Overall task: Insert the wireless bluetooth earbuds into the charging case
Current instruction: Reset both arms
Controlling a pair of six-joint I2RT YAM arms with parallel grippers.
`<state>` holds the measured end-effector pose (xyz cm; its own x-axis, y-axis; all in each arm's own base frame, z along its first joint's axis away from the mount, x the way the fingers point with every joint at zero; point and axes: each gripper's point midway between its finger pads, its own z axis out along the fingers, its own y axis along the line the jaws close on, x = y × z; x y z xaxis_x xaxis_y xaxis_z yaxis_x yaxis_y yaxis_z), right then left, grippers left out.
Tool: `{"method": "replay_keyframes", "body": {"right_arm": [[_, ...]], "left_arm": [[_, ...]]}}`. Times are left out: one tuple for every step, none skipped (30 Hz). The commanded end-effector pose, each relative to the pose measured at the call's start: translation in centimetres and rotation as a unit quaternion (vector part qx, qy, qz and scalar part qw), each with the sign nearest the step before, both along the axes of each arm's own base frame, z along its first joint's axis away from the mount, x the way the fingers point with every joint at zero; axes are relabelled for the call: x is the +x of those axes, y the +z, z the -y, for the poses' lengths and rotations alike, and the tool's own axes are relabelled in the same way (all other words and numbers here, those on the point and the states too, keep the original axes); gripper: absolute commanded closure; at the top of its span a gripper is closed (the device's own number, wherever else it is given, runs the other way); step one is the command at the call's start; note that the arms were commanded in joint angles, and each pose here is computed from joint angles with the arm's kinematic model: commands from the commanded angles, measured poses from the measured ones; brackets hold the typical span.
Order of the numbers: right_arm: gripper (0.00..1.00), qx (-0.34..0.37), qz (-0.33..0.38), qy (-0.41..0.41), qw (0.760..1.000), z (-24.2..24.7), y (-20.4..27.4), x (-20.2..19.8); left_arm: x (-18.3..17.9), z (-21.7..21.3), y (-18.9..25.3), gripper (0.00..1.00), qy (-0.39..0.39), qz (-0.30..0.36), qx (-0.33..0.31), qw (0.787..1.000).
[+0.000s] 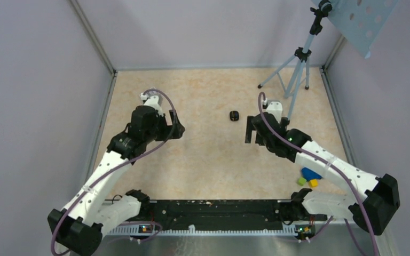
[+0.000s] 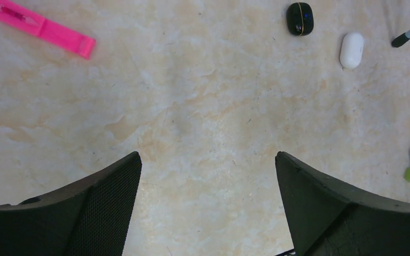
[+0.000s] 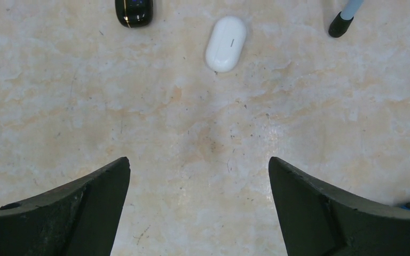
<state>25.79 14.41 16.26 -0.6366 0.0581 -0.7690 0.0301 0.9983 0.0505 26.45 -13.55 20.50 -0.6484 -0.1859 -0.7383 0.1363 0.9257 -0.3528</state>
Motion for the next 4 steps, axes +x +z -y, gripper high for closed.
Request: {"method": "replay_keyframes", "body": {"right_arm": [[0.01,0.042,0.036,-0.003,0.998,-0.59,2.11,0.68],[0.01,0.049,0.039,-0.002,0.998,-0.73,2.25,0.67],[0.01,0.057,0.043,0.002,0.997,-0.90,2.40,0.61],[0.01,0.065,0.048,0.007,0.997,-1.12,2.62,0.61]], "left_arm": [[1.28,0.32,1.28,0.01,0.012,0.021,-0.015,1.000],[1.30,0.35,1.24,0.01,0.013,0.019,-0.016,1.000],[1.32,0.37,1.24,0.01,0.016,0.017,-0.018,1.000],[1.36,0.29,1.21,0.01,0.020,0.016,-0.019,0.999]]}}
